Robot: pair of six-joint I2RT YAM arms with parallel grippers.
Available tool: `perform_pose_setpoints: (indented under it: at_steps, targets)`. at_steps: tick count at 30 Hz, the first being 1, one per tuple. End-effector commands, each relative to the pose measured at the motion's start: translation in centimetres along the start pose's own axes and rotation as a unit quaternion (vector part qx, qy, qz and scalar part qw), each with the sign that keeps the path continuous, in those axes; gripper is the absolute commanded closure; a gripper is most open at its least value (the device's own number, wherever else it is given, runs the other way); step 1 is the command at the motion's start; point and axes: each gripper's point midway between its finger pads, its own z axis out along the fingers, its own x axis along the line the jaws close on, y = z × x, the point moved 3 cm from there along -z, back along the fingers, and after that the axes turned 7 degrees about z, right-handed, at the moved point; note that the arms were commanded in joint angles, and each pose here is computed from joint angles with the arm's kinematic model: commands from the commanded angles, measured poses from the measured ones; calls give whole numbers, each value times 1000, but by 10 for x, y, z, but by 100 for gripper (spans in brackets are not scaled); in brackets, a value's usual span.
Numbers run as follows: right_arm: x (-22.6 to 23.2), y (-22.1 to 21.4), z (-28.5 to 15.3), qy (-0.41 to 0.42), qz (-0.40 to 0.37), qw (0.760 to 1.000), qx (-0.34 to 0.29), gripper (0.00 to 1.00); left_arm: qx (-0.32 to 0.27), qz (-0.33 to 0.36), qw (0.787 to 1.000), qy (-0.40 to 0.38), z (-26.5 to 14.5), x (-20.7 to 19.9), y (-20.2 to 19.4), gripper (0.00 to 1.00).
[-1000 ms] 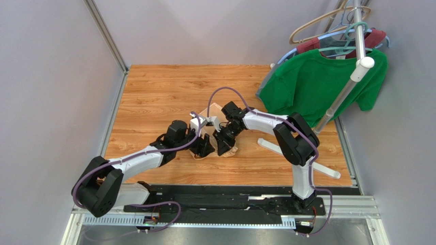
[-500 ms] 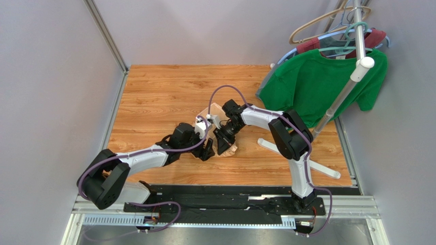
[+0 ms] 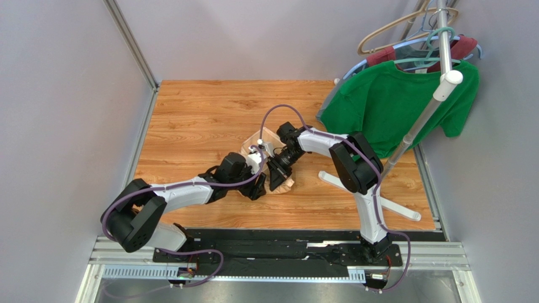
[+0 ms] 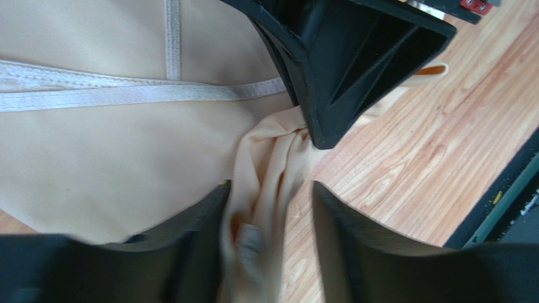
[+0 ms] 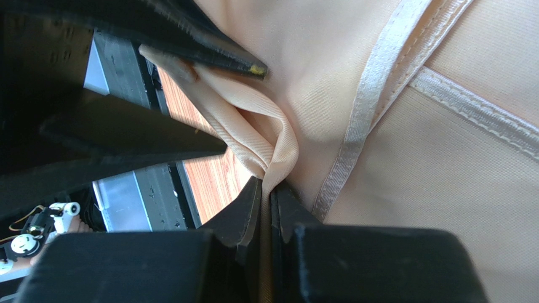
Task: Fold the napkin, place the utensils inside, and roll it up
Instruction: Roll the napkin with the utensil
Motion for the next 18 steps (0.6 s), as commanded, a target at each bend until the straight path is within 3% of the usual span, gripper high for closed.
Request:
perform_pose_setpoints:
  at_steps: [1,3,8,12,18]
  targets:
    - [-6,6,1,2,-8,1000,-2,100,-2,2,1000,21,2,6,15,50]
    - [-7,6,0,3,-7,1000,-3,100,4,-3,1000,22,2,6,12,62]
    - [-6,7,-1,8,-4,1000,-5,100,14,-16,1000,20,4,5,8,77]
    - [-5,9,-5,16,-1,1000,-13,98,17,-33,999,12,5,3,5,100]
    - [2,14,-16,27,-4,999,-34,72,40,-94,995,-20,9,9,-3,100]
